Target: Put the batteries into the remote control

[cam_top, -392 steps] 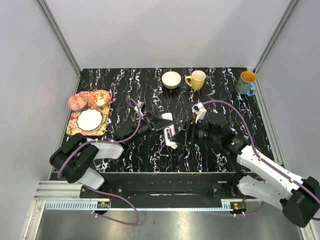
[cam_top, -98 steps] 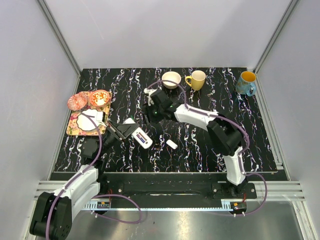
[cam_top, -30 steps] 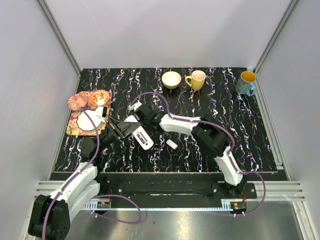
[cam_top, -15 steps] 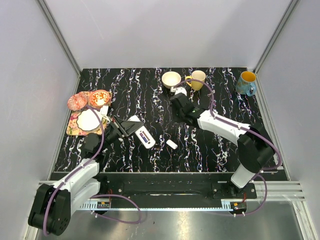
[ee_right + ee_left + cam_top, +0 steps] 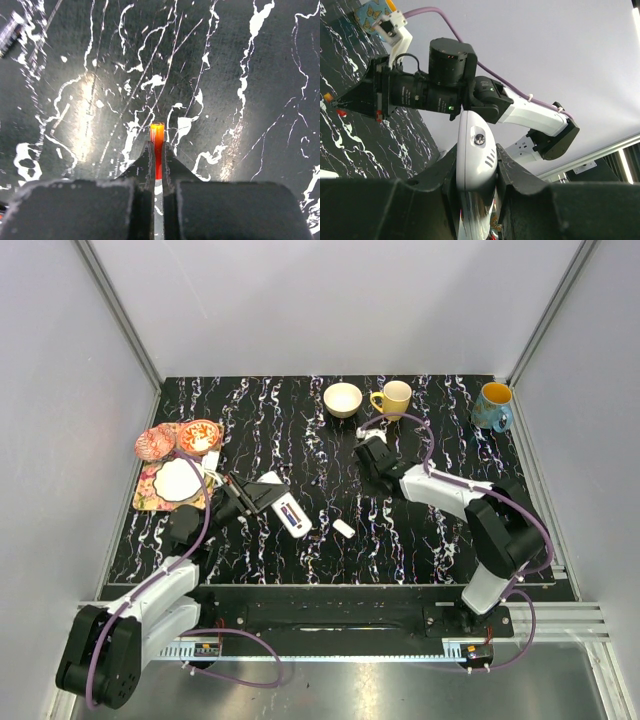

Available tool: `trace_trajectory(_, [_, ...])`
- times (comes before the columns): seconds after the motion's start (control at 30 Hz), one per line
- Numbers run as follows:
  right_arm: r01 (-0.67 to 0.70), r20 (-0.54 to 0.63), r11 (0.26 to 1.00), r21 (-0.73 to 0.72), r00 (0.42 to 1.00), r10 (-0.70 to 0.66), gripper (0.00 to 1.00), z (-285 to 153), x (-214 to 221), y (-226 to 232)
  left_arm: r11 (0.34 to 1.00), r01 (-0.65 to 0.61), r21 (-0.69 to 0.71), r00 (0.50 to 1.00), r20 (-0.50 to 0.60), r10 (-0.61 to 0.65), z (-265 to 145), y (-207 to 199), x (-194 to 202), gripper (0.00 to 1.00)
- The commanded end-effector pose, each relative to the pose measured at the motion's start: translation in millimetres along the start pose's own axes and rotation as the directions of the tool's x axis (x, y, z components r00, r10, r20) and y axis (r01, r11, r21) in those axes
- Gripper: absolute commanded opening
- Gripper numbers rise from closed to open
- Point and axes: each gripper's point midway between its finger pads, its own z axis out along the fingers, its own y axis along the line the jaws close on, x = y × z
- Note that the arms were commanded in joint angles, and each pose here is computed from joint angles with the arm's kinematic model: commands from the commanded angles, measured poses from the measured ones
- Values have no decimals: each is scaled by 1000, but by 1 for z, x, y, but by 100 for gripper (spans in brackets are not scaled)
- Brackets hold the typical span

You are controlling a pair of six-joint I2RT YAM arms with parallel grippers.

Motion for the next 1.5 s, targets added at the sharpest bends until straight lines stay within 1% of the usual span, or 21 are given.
trace_trajectory(0.0, [226,59,974,-24,973,-224,0,11,1,-4,996,-66,63,998,20,65,-1,-17,-2,0])
trace_trajectory(0.03, [227,75,974,-22,971,-225,0,13,-1,-3,996,-67,65,998,16,66,-2,-18,-1,0])
trace_trajectory(0.07, [257,84,963,-79,965,-250,0,13,-2,6,995,-68,71,998,5,68,-1,-19,1,0])
trace_trajectory(0.1, [313,107,944,-102,947,-303,0,12,-5,11,994,-72,81,997,-17,74,-2,-22,5,0])
trace_trajectory(0.17, [360,137,924,-126,929,-343,0,10,-13,17,992,-71,100,996,-43,76,-1,-27,10,0])
trace_trajectory(0.27, [476,177,864,-165,876,-449,0,7,-18,24,989,-66,131,995,-67,75,-2,-34,16,0])
trace_trajectory(0.3, [539,187,825,-169,840,-510,0,7,-18,24,988,-63,138,995,-71,74,-3,-36,17,0])
trace_trajectory(0.37, [606,205,774,-181,793,-573,0,8,-21,27,986,-61,154,995,-69,72,-6,-37,19,0])
trace_trajectory(0.4, [669,219,724,-169,742,-634,0,10,-25,27,986,-59,159,996,-64,70,-6,-38,19,0])
trace_trajectory(0.5, [777,222,614,-141,629,-745,0,14,-28,22,984,-55,172,996,-57,65,-10,-38,21,0])
trace_trajectory(0.57, [815,197,558,-157,579,-791,0,15,-22,19,983,-54,176,996,-55,64,-12,-37,22,0])
trace_trajectory(0.6, [849,191,506,-154,528,-828,0,17,-20,16,983,-55,177,996,-56,65,-12,-37,23,0])
trace_trajectory(0.63, [857,196,493,-147,514,-835,0,19,-21,15,982,-56,180,996,-54,67,-14,-37,23,0])
trace_trajectory(0.7, [861,214,481,-166,508,-835,0,20,-18,16,982,-53,181,996,-56,64,-15,-37,24,0])
trace_trajectory(0.77, [838,235,500,-220,543,-806,0,22,-14,17,982,-47,181,997,-54,58,-16,-36,25,0])
trace_trajectory(0.8, [813,233,528,-246,578,-782,0,23,-12,18,982,-47,182,997,-54,57,-17,-36,26,0])
trace_trajectory(0.9, [789,242,539,-296,608,-757,0,24,-6,21,982,-46,185,997,-52,56,-19,-36,27,0])
trace_trajectory(1.03, [785,228,524,-331,605,-762,0,28,8,22,984,-43,175,998,-46,52,-20,-33,27,0])
trace_trajectory(1.23, [788,236,523,-325,604,-761,0,26,7,22,985,-44,169,998,-42,52,-20,-31,27,0])
trace_trajectory(1.4, [803,238,485,-345,575,-783,0,26,16,21,985,-47,166,998,-34,53,-20,-31,26,0])
trace_trajectory(1.47, [802,222,486,-345,574,-789,1,28,20,18,986,-46,162,998,-36,52,-21,-30,27,0])
